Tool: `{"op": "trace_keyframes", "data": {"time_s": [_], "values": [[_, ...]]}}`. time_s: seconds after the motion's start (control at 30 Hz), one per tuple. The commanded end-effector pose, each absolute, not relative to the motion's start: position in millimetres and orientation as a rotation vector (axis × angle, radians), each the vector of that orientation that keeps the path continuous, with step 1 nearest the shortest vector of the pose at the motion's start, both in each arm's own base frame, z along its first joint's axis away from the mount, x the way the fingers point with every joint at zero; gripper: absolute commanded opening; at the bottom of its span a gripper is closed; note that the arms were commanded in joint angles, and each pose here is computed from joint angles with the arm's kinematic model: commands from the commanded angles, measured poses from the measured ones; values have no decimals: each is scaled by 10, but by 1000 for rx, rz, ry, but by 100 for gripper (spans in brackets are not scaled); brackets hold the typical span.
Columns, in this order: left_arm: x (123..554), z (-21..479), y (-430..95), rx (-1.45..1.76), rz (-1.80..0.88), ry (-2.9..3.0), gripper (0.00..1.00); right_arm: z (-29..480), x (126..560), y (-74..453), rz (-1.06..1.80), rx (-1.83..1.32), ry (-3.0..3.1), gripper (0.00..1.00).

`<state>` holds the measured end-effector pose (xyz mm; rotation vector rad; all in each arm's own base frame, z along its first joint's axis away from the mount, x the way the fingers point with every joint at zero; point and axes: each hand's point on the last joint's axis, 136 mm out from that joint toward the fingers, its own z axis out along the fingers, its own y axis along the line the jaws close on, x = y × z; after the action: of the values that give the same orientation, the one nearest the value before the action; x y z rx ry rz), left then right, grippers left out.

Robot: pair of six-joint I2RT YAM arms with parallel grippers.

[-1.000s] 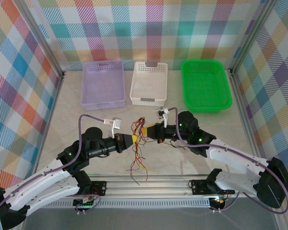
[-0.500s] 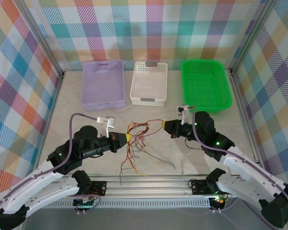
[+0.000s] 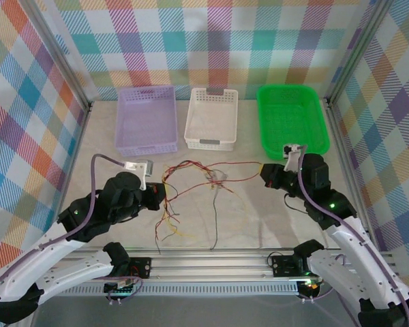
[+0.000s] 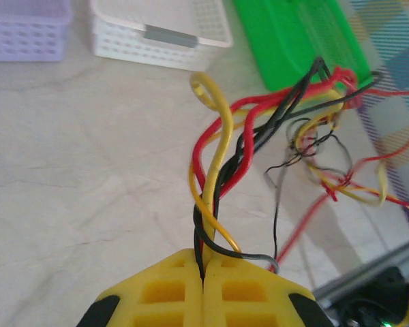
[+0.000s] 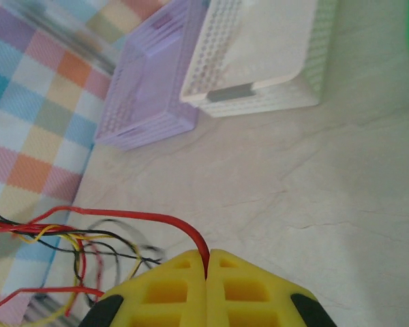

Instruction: Untangle the cables

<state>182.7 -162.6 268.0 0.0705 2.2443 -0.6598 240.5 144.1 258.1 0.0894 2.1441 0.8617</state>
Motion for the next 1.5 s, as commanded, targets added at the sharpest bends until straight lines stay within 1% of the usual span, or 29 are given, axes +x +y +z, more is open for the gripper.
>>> {"op": "trace_keyframes", "data": {"time_s": [0.0, 0.13, 0.3, 0.4, 0.57, 0.7, 0.9, 1.17, 1.37, 1.47], "values": [[1921, 2701, -1258, 2, -424, 2249, 0, 2591, 2389, 1135, 700, 173, 2180, 0], [1994, 2775, -1105, -42, -340, 2239, 0, 2608, 2373, 907, 603, 241, 2197, 0], [2080, 2802, -1058, -62, -312, 2248, 0, 2727, 2345, 790, 581, 265, 2185, 0], [2138, 2791, -1057, -55, -284, 2266, 0, 2895, 2319, 764, 574, 246, 2152, 0], [2216, 2814, -1155, -19, -309, 2269, 0, 3390, 2290, 903, 670, 146, 2056, 0], [2266, 2890, -1297, 50, -350, 2263, 0, 3659, 2388, 859, 613, 129, 2024, 0], [2289, 3026, -1552, 173, -465, 2221, 0, 4053, 2700, 703, 458, 152, 1963, 0], [2353, 3022, -1899, 256, -606, 2227, 0, 4521, 3349, 569, 238, 152, 1904, 0], [2422, 3089, -2070, 308, -645, 2235, 0, 4624, 3851, 382, 11, 156, 1881, 0], [2472, 3128, -2160, 324, -657, 2252, 0, 4554, 4120, 293, -39, 186, 1892, 0]]}}
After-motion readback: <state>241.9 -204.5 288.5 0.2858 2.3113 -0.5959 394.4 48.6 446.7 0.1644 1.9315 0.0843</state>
